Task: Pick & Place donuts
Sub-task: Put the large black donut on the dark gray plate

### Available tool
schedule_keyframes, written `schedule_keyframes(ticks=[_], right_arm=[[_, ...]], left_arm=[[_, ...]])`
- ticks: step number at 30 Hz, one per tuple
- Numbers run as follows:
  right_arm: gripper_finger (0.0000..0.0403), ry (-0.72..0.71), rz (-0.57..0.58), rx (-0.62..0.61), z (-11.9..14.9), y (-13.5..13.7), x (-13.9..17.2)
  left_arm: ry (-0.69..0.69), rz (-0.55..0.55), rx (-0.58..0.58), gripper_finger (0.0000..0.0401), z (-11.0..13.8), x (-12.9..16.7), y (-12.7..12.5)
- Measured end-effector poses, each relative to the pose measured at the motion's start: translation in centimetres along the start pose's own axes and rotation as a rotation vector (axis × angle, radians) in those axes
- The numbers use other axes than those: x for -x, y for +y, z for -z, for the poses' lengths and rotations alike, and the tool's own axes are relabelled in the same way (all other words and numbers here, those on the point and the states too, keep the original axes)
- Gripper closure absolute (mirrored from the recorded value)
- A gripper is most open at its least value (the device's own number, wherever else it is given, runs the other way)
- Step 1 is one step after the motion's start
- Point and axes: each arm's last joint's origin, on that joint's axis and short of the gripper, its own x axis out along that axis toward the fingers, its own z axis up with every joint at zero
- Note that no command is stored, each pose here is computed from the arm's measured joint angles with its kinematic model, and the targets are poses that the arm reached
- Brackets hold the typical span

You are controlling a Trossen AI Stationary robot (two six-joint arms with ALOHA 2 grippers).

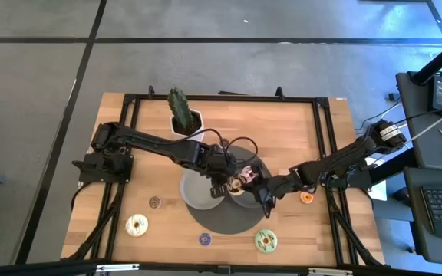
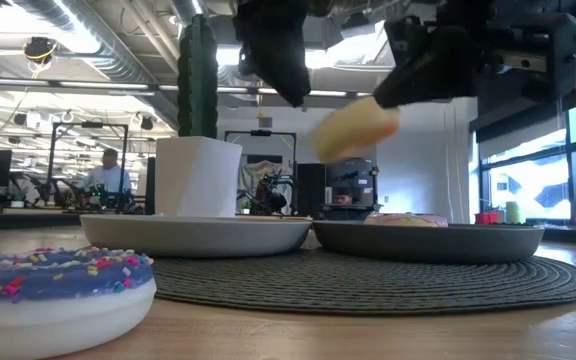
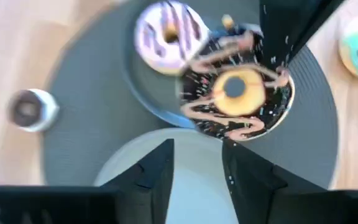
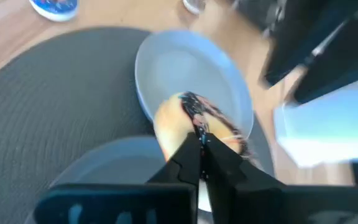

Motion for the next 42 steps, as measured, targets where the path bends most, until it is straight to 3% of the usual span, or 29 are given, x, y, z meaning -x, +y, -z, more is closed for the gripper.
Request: schedule_keyframes(ticks=[6, 14, 22, 26, 31, 42], right_arm=[[0.0389, 0.038, -0.016, -0.099, 1.2, 0.6, -0.1], [0.039, -0.095, -0.019, -0.286, 2.5, 1.2, -0.5], [0.039, -0.04, -0.039, -0.442, 4.7, 2.7, -1.4], [0.039, -0.038, -0.048, -0.433, 4.9, 3.4, -1.9], [0.039, -0.009, 0.021, -0.383, 5.2, 3.7, -2.1], [0.036, 0.01, -0.031, -0.413, 5.6, 4.2, -2.8]], left_arm=[[-0.088, -0.16, 0.022, 0.0245, 0.9, 2.3, 0.2], [-0.143, -0.163, 0.037, 0.0249, 1.2, 2.6, -0.2], [-0.145, -0.159, 0.038, 0.0252, 1.2, 2.6, -0.2], [-0.149, -0.156, 0.04, 0.0249, 1.1, 2.6, -0.2], [-0.15, -0.155, 0.041, 0.0252, 1.1, 2.6, -0.2], [-0.148, -0.138, 0.041, 0.0249, 1.1, 2.5, -0.3]])
